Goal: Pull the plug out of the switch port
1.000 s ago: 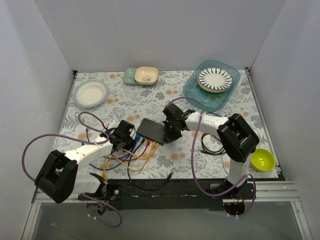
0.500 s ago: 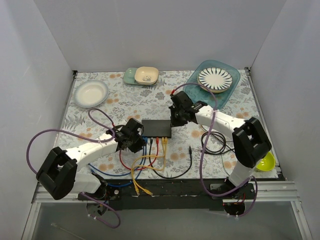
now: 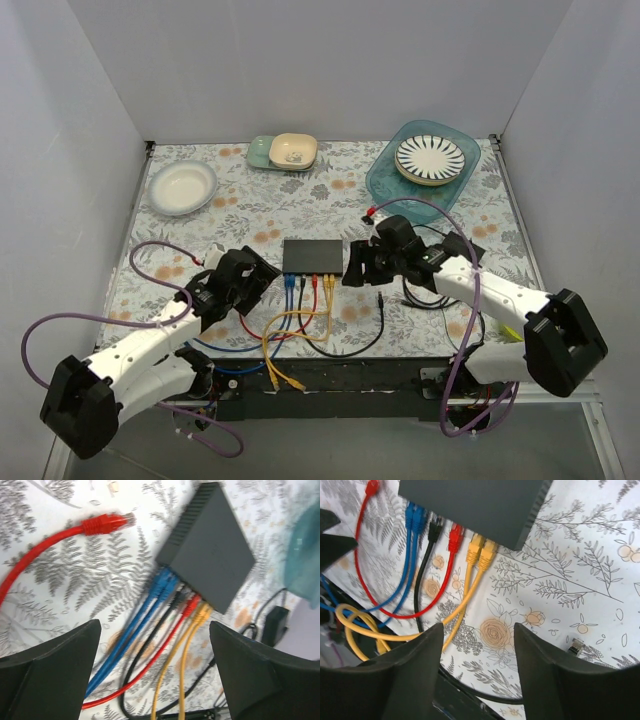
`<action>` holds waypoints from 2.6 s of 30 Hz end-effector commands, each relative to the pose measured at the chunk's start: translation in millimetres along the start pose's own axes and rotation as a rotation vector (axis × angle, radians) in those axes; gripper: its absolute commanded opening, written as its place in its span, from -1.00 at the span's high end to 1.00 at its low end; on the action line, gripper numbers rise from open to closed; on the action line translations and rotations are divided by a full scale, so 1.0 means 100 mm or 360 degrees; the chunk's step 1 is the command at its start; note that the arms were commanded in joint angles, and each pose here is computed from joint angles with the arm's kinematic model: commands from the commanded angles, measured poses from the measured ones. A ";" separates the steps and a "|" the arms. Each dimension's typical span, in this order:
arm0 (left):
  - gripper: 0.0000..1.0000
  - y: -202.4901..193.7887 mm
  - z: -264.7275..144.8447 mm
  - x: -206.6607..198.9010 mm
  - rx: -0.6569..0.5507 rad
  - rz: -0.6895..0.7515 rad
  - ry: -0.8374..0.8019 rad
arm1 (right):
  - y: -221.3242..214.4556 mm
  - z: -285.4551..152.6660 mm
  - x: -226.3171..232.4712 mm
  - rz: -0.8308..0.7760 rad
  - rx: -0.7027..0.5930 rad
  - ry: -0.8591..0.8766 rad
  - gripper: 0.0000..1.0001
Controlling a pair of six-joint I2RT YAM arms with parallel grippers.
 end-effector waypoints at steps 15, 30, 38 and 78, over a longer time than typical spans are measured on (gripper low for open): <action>-0.38 0.15 0.49 -0.95 0.0055 0.0090 -0.0431 | 0.11 0.18 -0.09 0.0400 -0.0192 0.0378 -0.14; -0.29 0.49 1.07 -1.37 -0.0028 0.0198 -0.0204 | 0.05 0.66 -0.35 0.0353 0.0232 0.0042 0.53; -0.25 0.42 1.16 -1.26 0.0044 0.0354 -0.0262 | 0.38 0.93 -0.44 0.0438 0.0243 -0.0105 0.56; -0.15 0.60 1.16 -0.90 -0.0069 0.0308 0.0109 | 0.55 0.62 -0.48 0.0258 0.0113 -0.0289 0.50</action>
Point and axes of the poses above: each gripper's point midway between its finger pads, its own z axis out along the fingers, its own x axis along the line the jaws close on, y = z × x, the point moved 10 cm from there along -z, back along the fingers, and after that the axes turned 2 degrees about -z, right-handed, at the moved point
